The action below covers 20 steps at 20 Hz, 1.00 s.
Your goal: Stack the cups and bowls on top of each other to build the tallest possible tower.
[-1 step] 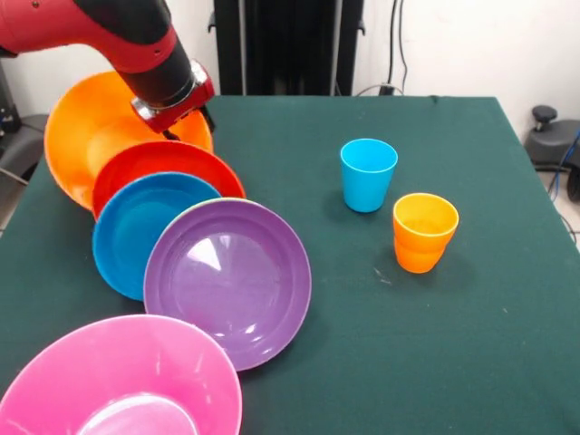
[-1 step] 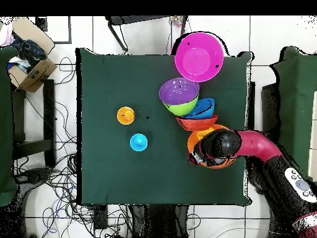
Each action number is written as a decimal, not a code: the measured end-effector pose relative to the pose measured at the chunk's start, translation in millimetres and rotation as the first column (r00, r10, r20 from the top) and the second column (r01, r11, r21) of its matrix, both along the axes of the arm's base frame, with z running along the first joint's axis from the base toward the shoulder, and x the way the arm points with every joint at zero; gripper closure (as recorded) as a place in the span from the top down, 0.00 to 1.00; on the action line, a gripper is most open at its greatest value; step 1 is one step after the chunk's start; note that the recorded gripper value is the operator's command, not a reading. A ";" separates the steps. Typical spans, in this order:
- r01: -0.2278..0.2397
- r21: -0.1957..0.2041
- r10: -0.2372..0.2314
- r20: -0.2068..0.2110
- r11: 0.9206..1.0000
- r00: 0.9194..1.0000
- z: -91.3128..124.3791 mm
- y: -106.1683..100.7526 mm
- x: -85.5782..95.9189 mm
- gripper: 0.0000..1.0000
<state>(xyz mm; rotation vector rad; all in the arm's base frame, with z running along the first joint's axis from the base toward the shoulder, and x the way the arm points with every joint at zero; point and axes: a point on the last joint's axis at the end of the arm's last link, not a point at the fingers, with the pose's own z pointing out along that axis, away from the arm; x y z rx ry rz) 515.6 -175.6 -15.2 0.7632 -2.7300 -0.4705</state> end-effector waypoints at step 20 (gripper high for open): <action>0.024 -0.053 -0.019 0.104 0.998 0.994 16.7 -17.8 14.3 0.00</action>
